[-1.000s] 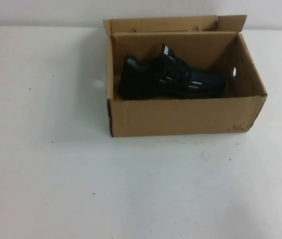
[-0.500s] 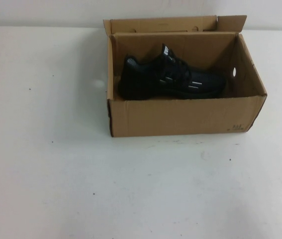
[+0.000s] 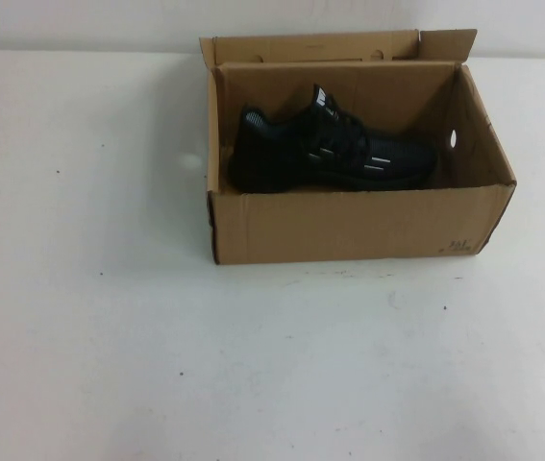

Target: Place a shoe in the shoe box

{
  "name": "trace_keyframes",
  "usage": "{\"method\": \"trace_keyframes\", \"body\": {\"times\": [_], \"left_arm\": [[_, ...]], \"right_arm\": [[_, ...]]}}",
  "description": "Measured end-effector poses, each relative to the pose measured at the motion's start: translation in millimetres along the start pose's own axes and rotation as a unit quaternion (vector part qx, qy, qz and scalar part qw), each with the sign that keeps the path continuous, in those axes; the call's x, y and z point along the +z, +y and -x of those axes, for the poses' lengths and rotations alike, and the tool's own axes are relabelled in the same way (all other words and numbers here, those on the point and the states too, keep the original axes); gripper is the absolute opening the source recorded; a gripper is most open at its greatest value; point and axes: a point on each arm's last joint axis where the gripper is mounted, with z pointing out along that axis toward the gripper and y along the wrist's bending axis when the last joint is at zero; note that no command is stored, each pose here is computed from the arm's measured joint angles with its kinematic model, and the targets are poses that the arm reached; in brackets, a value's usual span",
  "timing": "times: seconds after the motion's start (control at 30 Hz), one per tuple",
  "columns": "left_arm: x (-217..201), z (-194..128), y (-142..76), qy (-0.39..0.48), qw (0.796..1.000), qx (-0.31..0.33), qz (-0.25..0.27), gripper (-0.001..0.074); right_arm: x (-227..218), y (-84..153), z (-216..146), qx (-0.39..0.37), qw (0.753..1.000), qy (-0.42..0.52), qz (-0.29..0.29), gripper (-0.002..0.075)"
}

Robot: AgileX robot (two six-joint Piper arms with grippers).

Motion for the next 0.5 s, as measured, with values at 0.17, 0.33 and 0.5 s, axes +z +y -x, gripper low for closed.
{"method": "trace_keyframes", "body": {"times": [0.17, 0.33, 0.5], "left_arm": [[0.0, 0.0, 0.0, 0.0, 1.0, 0.0, 0.0, -0.0001], [0.0, 0.0, 0.0, 0.0, 1.0, 0.0, 0.0, -0.0001], [0.0, 0.0, 0.0, 0.0, 1.0, 0.0, 0.0, -0.0001]], "right_arm": [[0.0, 1.3, -2.0, 0.0, 1.0, 0.011, 0.007, -0.0017], [-0.1, 2.1, -3.2, -0.001, 1.0, 0.018, 0.012, -0.0017], [-1.7, 3.0, -3.3, -0.001, 1.0, 0.016, 0.017, -0.0017]]}}
